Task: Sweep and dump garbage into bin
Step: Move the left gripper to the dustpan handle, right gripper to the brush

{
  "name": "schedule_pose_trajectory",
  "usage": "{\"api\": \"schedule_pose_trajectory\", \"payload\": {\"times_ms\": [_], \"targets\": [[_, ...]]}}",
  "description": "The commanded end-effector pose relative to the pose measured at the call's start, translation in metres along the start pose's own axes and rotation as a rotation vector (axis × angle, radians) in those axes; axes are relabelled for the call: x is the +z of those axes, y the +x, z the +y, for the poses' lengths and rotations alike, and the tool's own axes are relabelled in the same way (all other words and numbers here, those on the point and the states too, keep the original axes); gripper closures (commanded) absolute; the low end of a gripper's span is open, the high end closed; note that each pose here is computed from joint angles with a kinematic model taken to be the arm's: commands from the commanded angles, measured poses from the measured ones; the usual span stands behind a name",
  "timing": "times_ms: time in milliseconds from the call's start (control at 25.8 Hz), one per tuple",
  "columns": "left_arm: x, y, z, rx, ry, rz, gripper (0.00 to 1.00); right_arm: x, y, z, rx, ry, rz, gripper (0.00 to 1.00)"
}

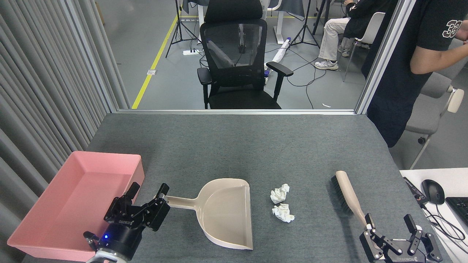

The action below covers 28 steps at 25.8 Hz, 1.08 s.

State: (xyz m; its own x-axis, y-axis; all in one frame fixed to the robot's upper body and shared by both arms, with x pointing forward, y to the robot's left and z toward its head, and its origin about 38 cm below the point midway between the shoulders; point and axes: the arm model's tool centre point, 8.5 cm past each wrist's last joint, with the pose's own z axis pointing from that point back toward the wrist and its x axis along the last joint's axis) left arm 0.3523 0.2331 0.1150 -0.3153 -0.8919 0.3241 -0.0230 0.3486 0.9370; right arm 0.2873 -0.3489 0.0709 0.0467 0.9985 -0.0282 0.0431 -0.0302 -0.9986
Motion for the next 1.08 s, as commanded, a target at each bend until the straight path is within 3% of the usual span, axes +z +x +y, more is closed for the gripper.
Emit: {"api": "schedule_pose_trajectory", "payload": {"times_ms": [0,116,271,464,696,1045], "targets": [[-0.007,0.005,0.009,0.08,0.047,-0.024,0.01,0.007,-0.008,0.001,0.012,0.011,0.014,0.0],[-0.007,0.006,0.008,0.137,0.046,-0.033,0.01,0.019,-0.011,0.01,0.017,0.042,0.015,0.0],[-0.004,0.012,0.007,0.286,0.096,-0.053,0.01,0.02,-0.025,0.009,0.043,0.047,0.026,0.0],[-0.004,0.011,0.008,0.334,0.115,-0.05,0.01,0.02,-0.033,0.019,0.05,0.083,0.033,0.0],[-0.004,-0.002,0.004,0.667,0.145,0.089,0.01,0.018,-0.036,0.03,0.039,0.113,0.043,0.0],[-0.006,0.012,-0.008,0.71,0.111,0.069,0.01,-0.001,-0.033,0.039,0.01,0.118,0.012,0.0]]}}
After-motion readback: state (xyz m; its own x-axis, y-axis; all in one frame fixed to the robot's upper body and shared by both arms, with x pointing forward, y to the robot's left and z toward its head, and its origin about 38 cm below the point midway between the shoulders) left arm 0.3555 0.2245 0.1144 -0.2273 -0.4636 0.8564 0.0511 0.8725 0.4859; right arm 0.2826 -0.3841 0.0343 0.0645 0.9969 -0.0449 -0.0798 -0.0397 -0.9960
